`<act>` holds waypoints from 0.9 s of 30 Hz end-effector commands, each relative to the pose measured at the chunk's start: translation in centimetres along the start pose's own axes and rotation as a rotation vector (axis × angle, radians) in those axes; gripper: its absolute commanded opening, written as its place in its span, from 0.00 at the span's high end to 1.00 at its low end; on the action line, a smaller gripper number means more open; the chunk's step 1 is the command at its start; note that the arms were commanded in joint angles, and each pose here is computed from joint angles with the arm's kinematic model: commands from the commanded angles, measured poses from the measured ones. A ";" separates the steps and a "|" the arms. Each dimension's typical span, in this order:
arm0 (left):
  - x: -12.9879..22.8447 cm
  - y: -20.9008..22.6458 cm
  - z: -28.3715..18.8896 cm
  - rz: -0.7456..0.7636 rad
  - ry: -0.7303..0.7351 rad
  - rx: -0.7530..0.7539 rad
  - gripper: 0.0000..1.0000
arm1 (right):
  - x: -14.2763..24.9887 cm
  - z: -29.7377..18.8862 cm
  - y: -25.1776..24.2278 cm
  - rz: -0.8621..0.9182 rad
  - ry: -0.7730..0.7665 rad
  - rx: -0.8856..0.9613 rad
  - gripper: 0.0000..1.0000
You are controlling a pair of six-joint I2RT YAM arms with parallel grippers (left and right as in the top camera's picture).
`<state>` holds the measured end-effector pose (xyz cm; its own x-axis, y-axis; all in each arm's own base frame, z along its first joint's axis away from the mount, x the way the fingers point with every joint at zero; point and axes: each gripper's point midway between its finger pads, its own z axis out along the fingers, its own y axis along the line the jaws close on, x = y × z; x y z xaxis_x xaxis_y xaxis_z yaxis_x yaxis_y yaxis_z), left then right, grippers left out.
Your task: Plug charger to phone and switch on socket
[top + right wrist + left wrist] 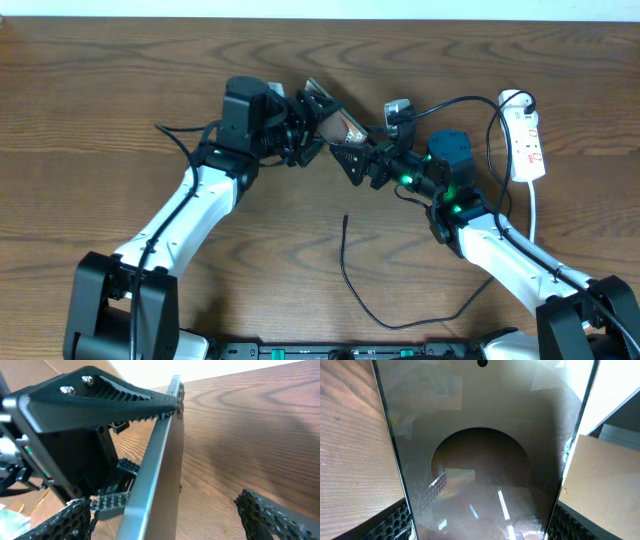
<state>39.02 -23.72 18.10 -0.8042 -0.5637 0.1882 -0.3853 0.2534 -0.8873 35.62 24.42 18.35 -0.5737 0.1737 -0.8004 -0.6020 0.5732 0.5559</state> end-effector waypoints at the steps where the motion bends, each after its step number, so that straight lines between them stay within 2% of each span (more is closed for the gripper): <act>1: 0.8 -1.0 -0.2 0.008 0.013 0.024 0.93 | -0.4 0.3 0.0 -0.019 -0.011 0.014 0.11; 4: 1.0 -1.0 -0.1 0.010 0.017 0.024 0.93 | -0.5 0.2 -0.2 -0.020 -0.016 0.023 0.20; 9: 1.0 -1.0 -0.1 0.002 0.018 0.023 0.93 | -0.6 0.2 -0.6 -0.017 -0.023 0.046 0.43; 12: 1.0 -1.0 -0.1 0.003 0.017 0.023 0.92 | -0.6 0.2 -0.6 -0.017 -0.023 0.046 0.49; 27: 1.7 -1.2 0.5 0.021 0.009 0.024 0.93 | -0.4 0.2 -0.7 -0.013 -0.016 0.048 0.56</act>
<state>38.41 -25.08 17.97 -0.8083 -0.5580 0.1877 -0.3871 0.2636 -0.8835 36.21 23.93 18.04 -0.5661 0.1854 -0.8032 -0.5745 0.6100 0.5457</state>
